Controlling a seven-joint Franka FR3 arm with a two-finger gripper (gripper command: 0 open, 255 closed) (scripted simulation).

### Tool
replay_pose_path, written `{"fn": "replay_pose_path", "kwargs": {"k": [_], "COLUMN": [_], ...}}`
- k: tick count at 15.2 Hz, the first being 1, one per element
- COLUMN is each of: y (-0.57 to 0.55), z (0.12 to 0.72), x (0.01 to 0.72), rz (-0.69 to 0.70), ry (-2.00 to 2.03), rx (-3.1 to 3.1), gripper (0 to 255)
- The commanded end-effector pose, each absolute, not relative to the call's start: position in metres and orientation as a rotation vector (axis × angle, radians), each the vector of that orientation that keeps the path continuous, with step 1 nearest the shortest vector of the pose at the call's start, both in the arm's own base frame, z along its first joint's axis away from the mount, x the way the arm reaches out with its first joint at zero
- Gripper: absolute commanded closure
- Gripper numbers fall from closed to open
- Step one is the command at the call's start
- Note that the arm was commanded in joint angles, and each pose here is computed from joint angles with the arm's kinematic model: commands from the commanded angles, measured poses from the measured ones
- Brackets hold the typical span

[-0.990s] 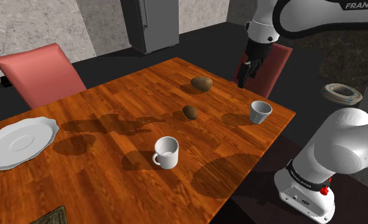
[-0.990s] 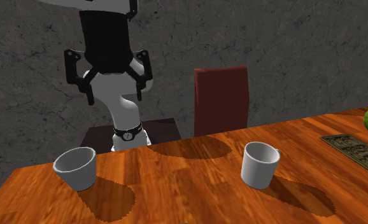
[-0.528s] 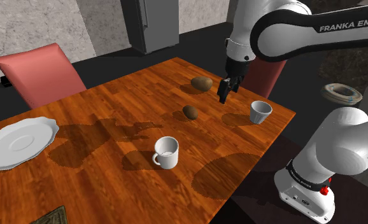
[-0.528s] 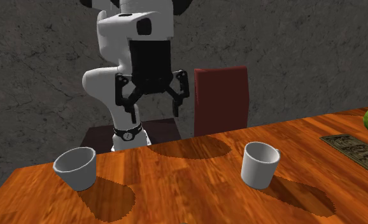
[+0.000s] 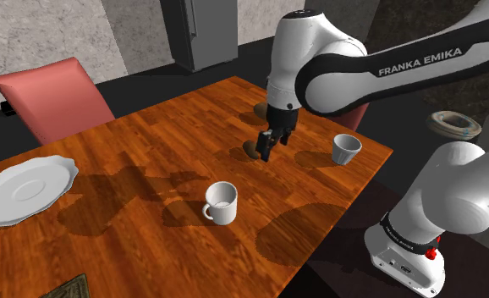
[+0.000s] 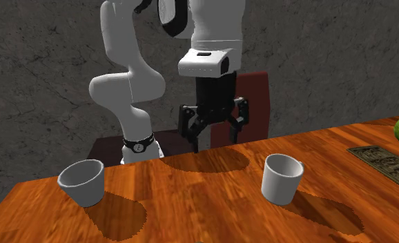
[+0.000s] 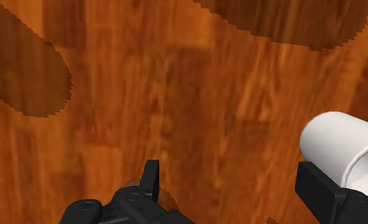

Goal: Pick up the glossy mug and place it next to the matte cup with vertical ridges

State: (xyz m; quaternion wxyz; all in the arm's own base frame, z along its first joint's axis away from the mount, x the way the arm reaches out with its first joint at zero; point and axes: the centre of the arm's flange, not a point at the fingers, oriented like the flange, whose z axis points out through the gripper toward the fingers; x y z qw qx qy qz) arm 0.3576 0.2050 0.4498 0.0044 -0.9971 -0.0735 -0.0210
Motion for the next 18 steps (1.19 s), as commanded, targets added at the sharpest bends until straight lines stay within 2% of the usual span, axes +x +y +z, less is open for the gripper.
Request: {"fn": "replay_pose_path", "kwargs": {"k": [1,10,18], "y": [0.227,0.329,0.337], "z": [0.438,0.390,0.351], "x": [0.362,0.381,0.384], "rz": [-0.066,-0.060,-0.060], "ry": [-0.235,-0.262,-0.263], "rx": [-3.114,-3.080,-3.078], "gripper": [0,0,0]}}
